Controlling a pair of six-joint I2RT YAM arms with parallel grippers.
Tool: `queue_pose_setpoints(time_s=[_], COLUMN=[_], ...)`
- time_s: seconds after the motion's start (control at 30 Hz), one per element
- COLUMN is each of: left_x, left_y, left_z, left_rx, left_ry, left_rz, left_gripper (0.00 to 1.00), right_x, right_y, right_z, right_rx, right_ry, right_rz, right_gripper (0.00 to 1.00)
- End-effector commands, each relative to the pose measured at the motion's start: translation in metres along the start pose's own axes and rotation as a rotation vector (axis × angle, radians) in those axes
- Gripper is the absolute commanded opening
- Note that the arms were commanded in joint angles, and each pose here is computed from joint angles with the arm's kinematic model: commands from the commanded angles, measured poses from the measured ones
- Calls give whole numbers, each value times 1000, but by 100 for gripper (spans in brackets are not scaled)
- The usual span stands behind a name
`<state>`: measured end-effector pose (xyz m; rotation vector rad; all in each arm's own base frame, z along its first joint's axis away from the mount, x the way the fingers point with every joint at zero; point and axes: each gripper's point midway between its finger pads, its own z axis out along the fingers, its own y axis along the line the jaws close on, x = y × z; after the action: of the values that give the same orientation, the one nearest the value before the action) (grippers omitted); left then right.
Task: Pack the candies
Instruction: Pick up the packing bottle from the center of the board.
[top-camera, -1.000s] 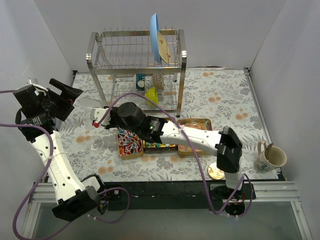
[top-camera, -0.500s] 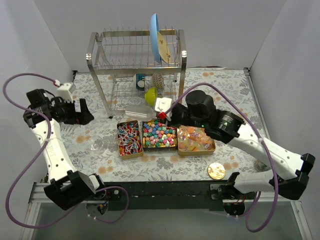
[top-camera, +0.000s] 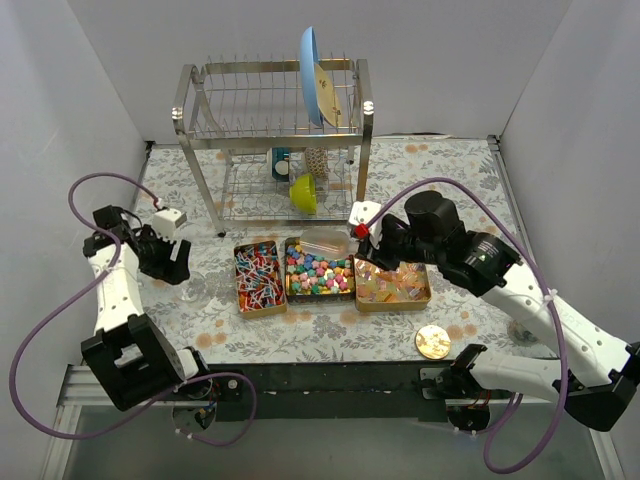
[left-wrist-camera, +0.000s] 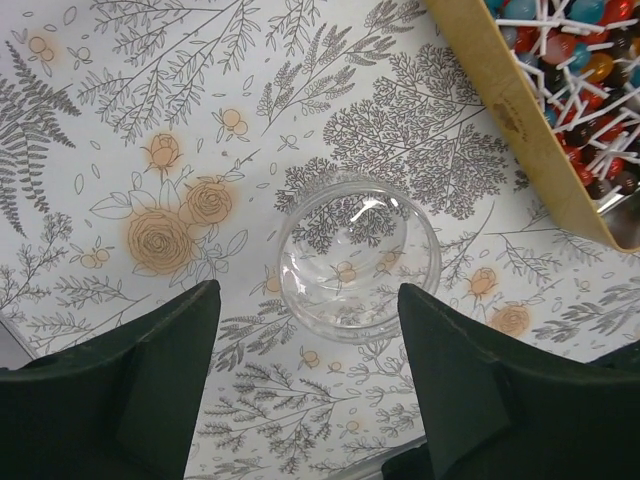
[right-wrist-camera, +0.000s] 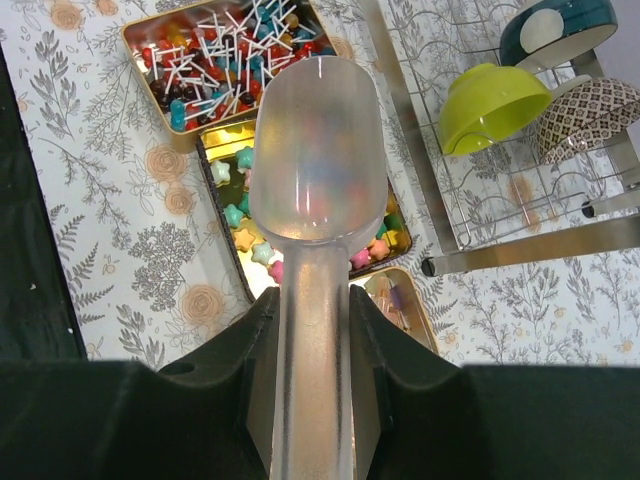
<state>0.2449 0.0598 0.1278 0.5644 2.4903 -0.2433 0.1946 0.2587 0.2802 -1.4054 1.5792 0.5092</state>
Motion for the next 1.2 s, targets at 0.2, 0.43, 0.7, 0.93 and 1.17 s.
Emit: queue_pose_setpoints(time_s=[0.2,0.43,0.7,0.93,1.17], left_x=[4,23,36,8,-30], left_y=[31,16,-20,-95,-166], left_z=[48,51,26,-41,-78], left_rx=[-169,-109,-64,106,278], left_ry=[83,154,118,-74,-373], left_rz=[34,99,185,420,644], left_gripper=[64,26,4,0,0], right_x=[0,6,0,10,39], right_y=[-1,-6,-15,-24,-17], right_z=[-11,-13,-14,-20,-32], right_rx=[18,40,62,95,66], right_ry=[-53,-51,-55,-17,86], right_rz=[58,86,90,143,231], right_gripper=[1,1,1,1,1])
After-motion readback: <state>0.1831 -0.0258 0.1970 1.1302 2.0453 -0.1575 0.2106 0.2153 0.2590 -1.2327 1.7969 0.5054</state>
